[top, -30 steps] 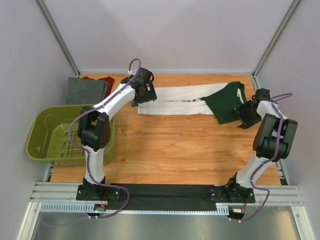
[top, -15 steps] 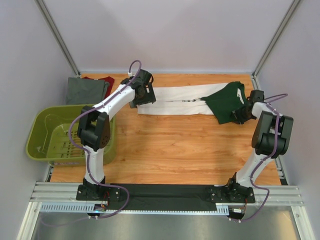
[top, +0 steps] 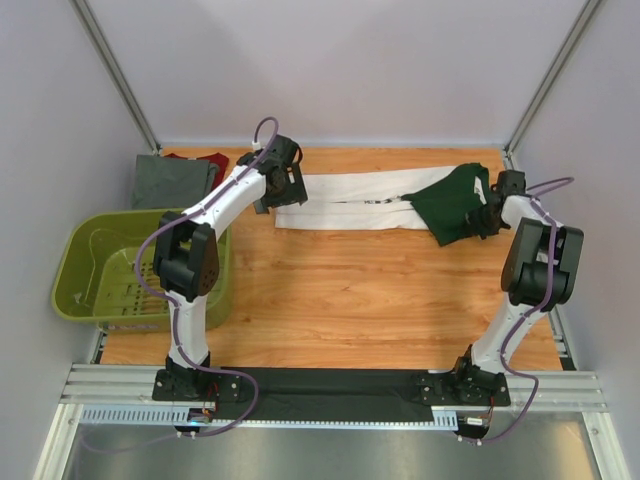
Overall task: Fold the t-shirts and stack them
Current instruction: Fold the tshirt
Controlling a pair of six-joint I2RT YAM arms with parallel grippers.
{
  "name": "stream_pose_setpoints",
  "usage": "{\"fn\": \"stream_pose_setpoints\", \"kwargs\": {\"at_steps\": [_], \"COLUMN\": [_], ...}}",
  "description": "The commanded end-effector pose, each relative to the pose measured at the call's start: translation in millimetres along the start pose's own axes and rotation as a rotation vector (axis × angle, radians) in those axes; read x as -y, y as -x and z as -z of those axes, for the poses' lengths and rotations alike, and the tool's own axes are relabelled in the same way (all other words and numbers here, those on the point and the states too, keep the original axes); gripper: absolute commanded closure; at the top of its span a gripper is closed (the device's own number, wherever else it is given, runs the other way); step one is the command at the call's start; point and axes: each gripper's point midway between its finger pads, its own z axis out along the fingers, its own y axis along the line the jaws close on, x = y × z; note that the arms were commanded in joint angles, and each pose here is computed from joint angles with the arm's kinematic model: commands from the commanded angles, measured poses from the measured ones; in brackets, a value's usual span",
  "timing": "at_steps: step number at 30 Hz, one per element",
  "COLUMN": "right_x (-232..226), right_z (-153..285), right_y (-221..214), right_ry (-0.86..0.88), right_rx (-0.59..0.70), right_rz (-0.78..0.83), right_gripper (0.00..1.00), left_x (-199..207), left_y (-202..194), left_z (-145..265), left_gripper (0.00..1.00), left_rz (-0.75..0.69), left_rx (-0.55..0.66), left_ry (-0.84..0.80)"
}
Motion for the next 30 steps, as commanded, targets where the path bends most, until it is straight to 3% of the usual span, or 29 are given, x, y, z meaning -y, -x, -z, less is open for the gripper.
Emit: {"fn": "stream_pose_setpoints", "kwargs": {"at_steps": [1, 9, 12, 19, 30], "right_x": [-40, -92, -102, -159, -219], "right_z": [41, 64, 51, 50, 8], "right_y": [31, 65, 68, 111, 115], "right_ry": [0.084, 0.174, 0.158, 0.253, 0.478], "right_rx": [0.114, 0.179, 0.137, 0.211, 0.135], "right_rz": [0.028, 0.062, 0.068, 0.09, 0.118], "right_gripper": [1.0, 1.0, 1.0, 1.0, 0.98], "left_x": [8, 12, 12, 16, 27], "left_y": [23, 25, 31, 35, 39], "left_z": [23, 14, 13, 7, -1], "left_gripper": [0.06, 0.06, 0.05, 0.05, 0.06], "left_rz": [-0.01, -0.005, -0.01, -0.027, -0.073], "left_rx": [0.065, 0.056, 0.068, 0.067, 0.055], "left_ry": [-0.038, -0.058, -0.062, -0.081, -0.122]}}
